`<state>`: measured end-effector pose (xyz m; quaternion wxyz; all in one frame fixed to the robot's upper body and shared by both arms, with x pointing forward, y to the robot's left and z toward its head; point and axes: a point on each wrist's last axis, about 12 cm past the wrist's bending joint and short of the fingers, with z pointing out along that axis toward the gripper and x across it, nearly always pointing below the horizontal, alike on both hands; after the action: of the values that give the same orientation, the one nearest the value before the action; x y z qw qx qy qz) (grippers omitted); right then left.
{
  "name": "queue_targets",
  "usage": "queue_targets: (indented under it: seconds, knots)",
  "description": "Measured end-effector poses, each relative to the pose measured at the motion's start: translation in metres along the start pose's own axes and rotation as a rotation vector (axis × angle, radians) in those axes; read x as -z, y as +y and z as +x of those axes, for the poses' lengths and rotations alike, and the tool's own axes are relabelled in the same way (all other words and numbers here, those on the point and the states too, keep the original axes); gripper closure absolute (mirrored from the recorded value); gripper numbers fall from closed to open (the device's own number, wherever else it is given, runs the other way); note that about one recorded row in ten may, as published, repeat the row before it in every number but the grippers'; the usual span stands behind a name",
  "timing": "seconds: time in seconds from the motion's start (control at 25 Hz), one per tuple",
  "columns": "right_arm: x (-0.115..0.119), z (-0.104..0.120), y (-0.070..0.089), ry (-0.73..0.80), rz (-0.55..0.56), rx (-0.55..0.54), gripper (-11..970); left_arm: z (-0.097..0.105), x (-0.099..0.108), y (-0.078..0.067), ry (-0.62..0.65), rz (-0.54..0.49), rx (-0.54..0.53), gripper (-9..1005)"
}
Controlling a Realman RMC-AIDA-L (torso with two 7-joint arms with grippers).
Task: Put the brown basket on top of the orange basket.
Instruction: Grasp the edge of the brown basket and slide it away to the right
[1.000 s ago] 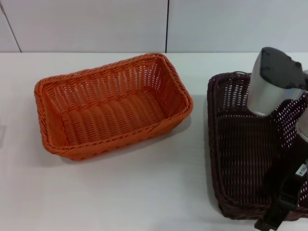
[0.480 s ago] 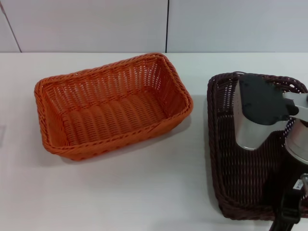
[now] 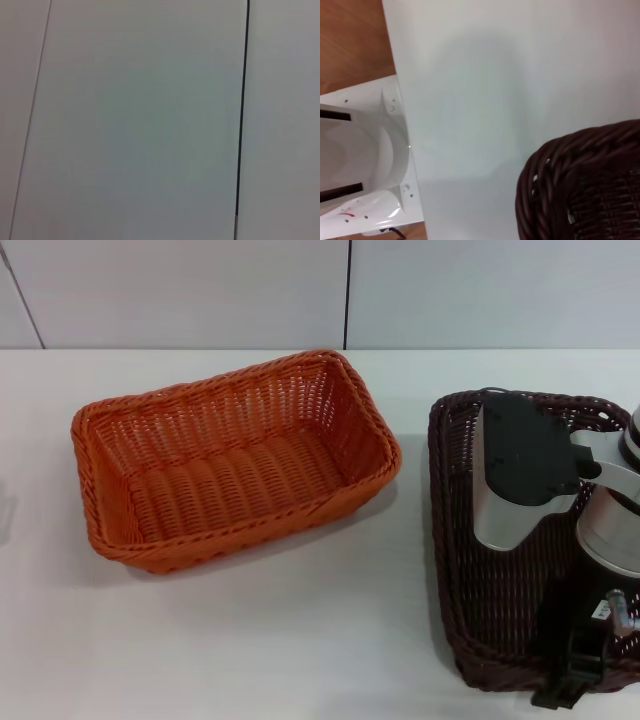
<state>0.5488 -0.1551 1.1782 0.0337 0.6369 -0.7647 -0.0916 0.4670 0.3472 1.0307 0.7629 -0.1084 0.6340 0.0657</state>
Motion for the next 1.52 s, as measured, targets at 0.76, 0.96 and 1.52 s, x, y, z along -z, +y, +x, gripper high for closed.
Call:
queue_targets:
  seconds: [0.76,0.96,1.52]
  knots:
    - [0.03,-0.008,0.007,-0.061,0.098,-0.015,738,0.0,-0.005,0.005,-0.004,-0.017,-0.014,152]
    - [0.042,-0.008,0.013,-0.062,0.136,-0.039,746,-0.001,-0.005,0.005,-0.006,-0.019,-0.014,152]
    - [0.086,-0.007,0.03,-0.134,0.353,-0.085,828,-0.001,-0.01,0.003,-0.009,-0.009,-0.018,152]
